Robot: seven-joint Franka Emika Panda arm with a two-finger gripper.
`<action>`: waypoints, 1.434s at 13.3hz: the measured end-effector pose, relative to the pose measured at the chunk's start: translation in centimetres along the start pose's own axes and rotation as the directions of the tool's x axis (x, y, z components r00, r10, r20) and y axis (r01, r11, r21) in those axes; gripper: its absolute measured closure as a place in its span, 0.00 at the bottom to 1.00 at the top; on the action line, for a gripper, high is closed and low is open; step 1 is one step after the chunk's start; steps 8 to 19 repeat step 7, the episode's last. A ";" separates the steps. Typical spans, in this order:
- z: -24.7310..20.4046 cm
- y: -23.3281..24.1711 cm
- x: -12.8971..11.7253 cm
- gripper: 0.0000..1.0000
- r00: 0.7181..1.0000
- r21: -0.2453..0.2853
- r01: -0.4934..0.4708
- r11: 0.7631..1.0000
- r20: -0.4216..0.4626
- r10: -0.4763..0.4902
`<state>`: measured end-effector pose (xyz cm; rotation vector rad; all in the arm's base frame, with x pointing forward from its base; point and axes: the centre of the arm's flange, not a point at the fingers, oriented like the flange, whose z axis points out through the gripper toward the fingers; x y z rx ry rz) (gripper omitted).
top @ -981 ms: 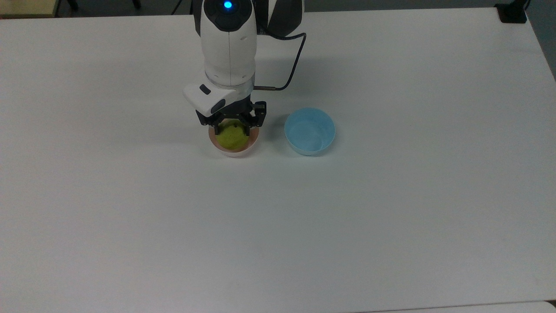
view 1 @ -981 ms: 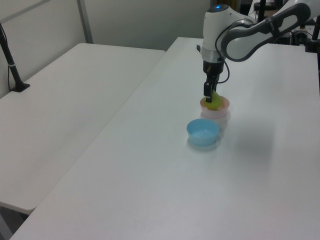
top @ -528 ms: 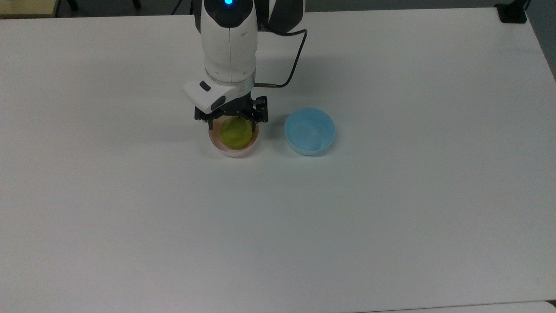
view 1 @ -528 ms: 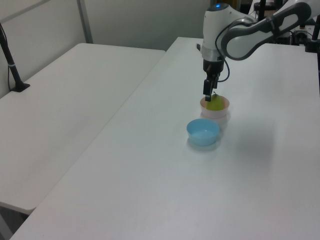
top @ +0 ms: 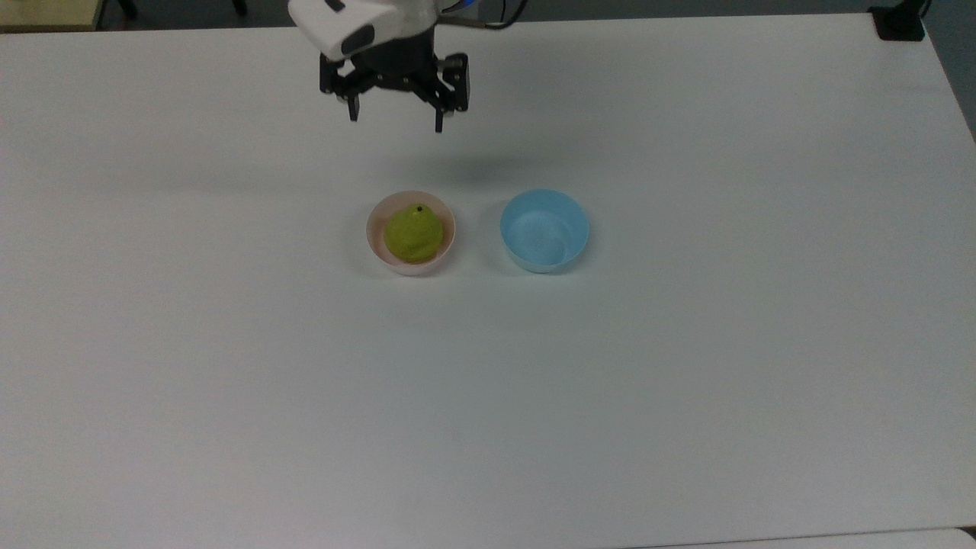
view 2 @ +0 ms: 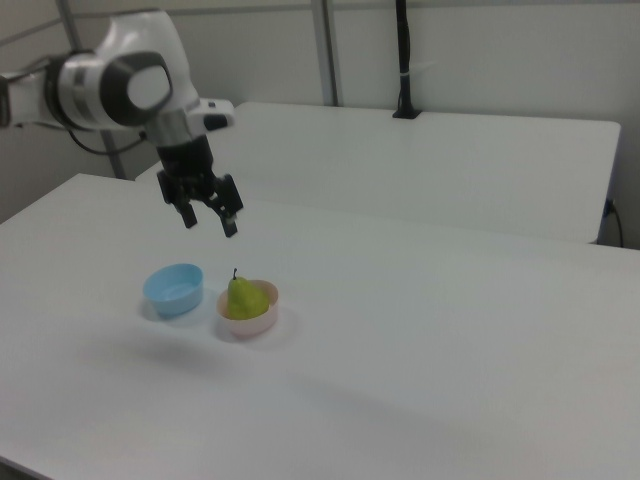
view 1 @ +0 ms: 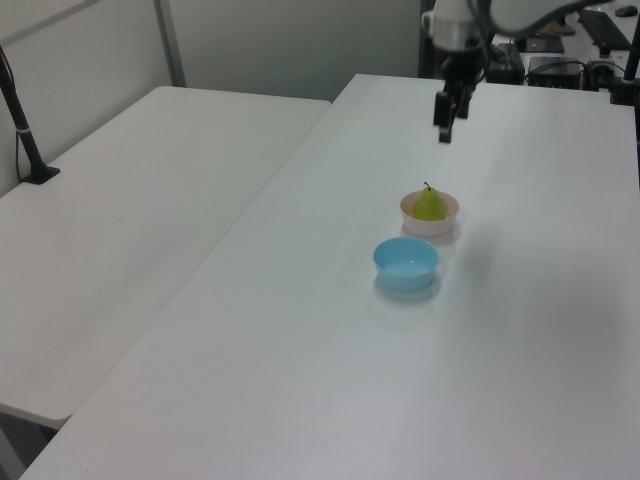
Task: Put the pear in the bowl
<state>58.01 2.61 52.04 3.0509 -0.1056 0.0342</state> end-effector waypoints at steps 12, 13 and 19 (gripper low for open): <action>-6.2 2.5 -2.0 0.00 0.999 -0.007 -0.040 0.999 0.035 0.041; -6.2 2.5 -2.0 0.00 0.999 -0.007 -0.040 0.999 0.035 0.041; -6.2 2.5 -2.0 0.00 0.999 -0.007 -0.040 0.999 0.035 0.041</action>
